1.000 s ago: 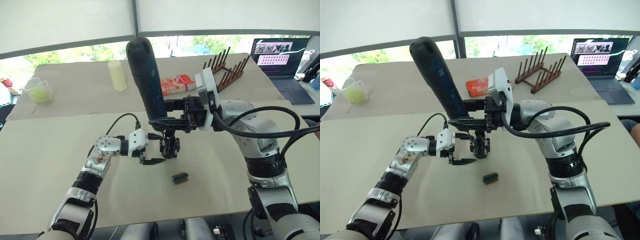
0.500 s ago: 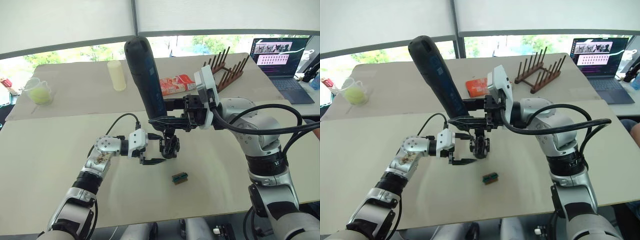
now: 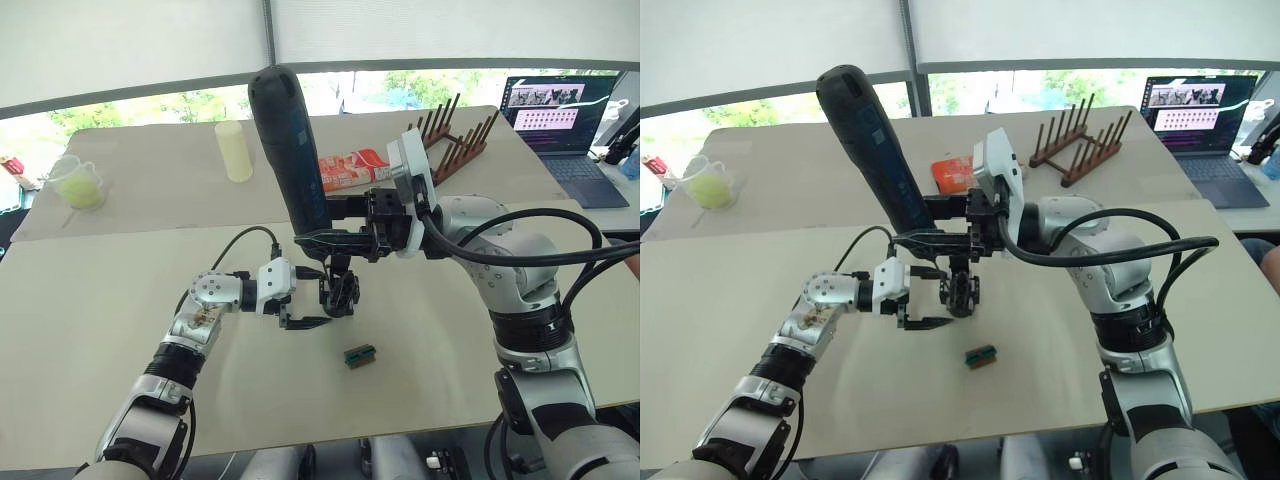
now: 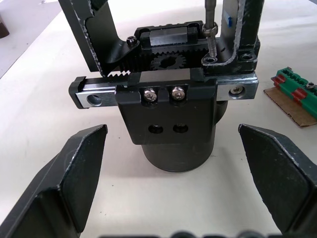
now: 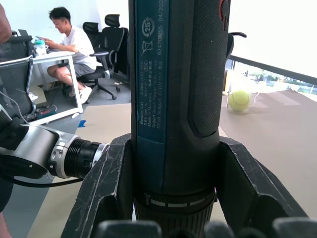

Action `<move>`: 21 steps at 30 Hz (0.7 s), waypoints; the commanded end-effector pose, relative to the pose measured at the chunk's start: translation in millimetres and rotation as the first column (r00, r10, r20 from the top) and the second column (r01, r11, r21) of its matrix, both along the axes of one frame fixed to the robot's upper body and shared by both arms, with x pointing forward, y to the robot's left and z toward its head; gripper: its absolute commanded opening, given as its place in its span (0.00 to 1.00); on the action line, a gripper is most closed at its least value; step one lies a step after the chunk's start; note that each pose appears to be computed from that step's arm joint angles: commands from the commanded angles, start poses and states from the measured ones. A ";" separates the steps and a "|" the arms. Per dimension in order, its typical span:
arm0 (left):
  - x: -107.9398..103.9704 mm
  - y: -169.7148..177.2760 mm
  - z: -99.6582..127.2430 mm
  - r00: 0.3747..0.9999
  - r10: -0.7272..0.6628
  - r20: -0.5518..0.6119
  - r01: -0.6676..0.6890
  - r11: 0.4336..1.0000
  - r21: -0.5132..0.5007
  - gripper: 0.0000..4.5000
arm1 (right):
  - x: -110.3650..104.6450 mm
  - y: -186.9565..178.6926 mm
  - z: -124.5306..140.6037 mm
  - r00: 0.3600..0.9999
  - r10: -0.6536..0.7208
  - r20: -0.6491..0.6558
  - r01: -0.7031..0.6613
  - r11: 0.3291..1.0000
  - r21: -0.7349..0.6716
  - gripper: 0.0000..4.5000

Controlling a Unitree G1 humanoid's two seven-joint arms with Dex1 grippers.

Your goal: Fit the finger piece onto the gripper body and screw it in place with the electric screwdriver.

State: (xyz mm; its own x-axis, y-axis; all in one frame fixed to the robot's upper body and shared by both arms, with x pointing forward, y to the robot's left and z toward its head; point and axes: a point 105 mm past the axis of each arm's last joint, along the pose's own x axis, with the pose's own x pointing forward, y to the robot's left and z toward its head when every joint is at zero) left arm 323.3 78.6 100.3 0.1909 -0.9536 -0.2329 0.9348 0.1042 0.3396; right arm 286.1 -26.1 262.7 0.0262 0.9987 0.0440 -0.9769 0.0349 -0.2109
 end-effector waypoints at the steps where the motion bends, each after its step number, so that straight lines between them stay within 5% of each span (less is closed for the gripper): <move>1: 0.5 -1.6 9.0 0.999 -0.007 0.041 0.008 1.000 -0.007 1.00 | -10.9 -0.3 15.2 0.998 0.029 0.062 -0.031 0.999 0.039 0.42; 21: -0.2 -1.4 8.0 0.999 -0.007 0.039 0.007 1.000 -0.006 1.00 | -10.0 -1.7 10.2 0.998 0.021 0.064 -0.024 0.999 0.039 0.42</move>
